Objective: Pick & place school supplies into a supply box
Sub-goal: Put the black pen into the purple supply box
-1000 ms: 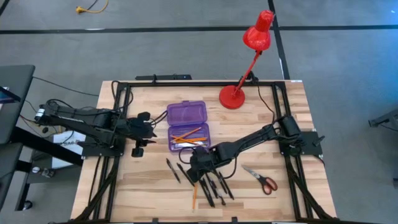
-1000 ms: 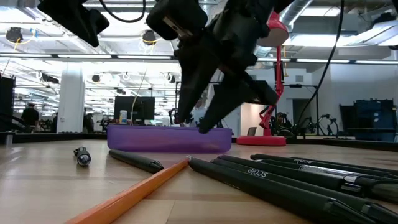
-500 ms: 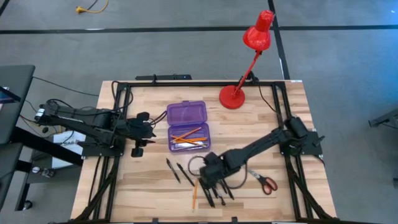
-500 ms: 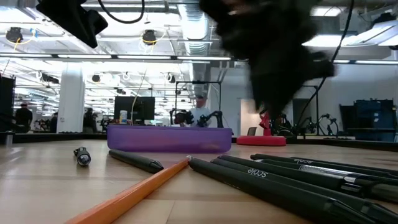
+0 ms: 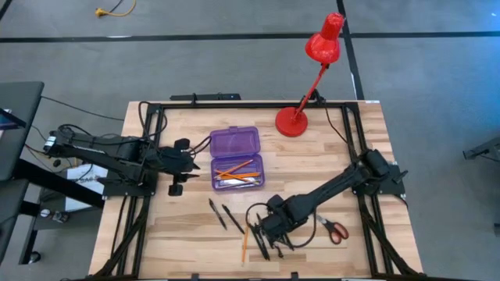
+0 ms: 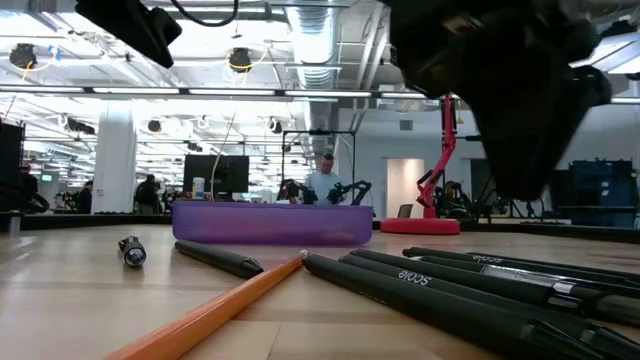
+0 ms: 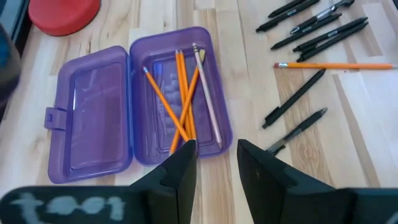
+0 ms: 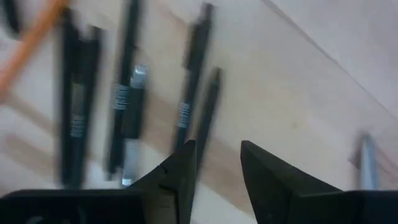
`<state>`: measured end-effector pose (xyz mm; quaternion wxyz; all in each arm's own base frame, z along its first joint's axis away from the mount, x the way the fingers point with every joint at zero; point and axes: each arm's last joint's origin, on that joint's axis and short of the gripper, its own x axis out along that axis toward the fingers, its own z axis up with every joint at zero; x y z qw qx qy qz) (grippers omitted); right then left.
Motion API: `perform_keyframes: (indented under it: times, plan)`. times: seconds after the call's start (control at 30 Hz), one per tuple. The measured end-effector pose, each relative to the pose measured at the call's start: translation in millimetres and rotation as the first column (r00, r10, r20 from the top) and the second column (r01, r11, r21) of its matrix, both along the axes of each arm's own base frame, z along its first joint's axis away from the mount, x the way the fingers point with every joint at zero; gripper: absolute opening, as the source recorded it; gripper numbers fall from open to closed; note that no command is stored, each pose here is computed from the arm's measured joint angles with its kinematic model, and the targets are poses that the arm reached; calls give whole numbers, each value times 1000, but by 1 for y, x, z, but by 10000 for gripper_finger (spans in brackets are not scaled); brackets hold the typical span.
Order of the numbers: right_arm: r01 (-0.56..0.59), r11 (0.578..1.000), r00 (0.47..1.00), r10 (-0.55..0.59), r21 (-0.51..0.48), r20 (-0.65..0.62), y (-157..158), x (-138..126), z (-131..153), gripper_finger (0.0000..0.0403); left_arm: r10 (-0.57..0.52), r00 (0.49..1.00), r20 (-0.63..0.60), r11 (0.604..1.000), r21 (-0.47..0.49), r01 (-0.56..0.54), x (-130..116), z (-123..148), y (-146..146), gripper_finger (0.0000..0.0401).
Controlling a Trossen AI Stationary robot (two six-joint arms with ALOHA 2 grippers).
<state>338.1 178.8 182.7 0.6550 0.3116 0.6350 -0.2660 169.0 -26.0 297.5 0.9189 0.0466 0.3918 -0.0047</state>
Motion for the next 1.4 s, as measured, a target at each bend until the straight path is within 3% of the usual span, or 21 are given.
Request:
perform_keyframes:
  times: [0.2, 0.63, 1.03, 1.17, 1.4]
  plan:
    - [-14, 997, 1000, 12, 79, 21, 10, -2, -18, 124, 9, 1000, 1, 1000, -12, -9, 0, 0, 0, 105]
    - [4, 998, 1000, -3, 61, -18, 9, -8, -22, 171, 21, 1000, 2, 999, -28, -21, 0, 0, 0, 105]
    - [-20, 999, 1000, 20, 33, -6, 4, -9, -29, 151, 29, 1000, 3, 999, -34, -29, 0, 0, 0, 105]
    - [-17, 995, 1000, 17, 98, 6, 4, -11, -39, 146, 33, 999, 2, 999, -37, -32, 0, 0, 0, 105]
    - [7, 996, 1000, -6, 86, -4, 2, -13, -42, 138, 35, 999, 2, 999, -40, -35, 0, 0, 0, 105]
